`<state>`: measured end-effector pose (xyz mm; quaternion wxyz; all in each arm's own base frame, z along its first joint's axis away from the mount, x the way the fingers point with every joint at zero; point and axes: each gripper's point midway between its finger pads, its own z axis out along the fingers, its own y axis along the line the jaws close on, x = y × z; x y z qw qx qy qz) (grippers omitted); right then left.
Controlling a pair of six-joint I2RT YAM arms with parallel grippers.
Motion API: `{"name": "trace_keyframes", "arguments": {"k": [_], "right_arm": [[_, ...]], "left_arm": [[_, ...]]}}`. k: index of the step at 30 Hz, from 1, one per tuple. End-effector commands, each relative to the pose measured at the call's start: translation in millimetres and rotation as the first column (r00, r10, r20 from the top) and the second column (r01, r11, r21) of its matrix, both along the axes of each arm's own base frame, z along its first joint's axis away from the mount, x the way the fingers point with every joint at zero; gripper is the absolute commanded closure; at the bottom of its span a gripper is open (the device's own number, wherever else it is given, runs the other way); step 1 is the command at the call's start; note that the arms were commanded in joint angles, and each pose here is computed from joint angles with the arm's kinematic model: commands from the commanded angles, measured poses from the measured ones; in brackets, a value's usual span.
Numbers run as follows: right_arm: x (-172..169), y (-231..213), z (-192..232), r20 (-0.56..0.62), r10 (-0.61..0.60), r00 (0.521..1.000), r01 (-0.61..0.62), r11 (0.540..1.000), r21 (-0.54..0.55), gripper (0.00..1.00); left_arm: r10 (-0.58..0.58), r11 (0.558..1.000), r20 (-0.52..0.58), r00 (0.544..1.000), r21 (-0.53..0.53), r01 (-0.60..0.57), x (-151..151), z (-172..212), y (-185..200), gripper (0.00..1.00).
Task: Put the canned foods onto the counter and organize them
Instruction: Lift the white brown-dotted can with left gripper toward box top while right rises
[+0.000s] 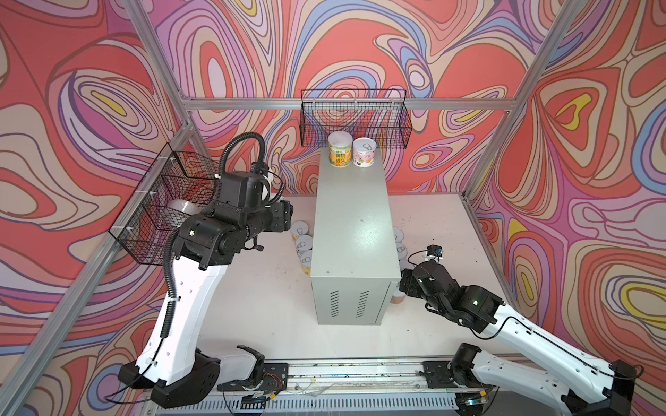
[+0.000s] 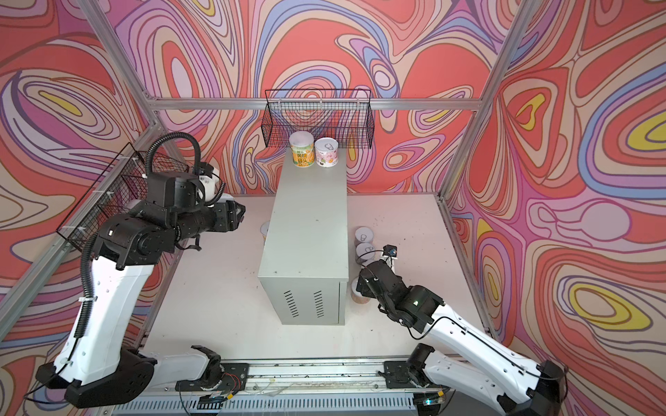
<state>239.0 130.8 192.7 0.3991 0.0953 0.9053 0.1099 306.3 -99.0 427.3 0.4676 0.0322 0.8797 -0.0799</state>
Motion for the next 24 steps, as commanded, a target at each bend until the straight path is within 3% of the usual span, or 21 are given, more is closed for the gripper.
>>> {"name": "trace_keyframes", "arguments": {"k": [1,11,24], "right_arm": [[8,-7,22,0.051,-0.010,0.999,0.013,0.999,-0.048,0.18],[23,-38,65,0.097,-0.039,0.995,0.050,0.993,-0.104,0.17],[50,-17,146,0.200,0.064,0.978,-0.043,0.993,-0.110,0.18]], "left_arm": [[-0.079,0.997,0.054,0.995,-0.017,0.080,3,23,-19,1.00],[-0.229,0.971,0.122,0.966,-0.044,0.236,33,60,-74,1.00],[-0.268,0.957,0.094,0.959,-0.094,0.276,103,34,-127,1.00]]}}
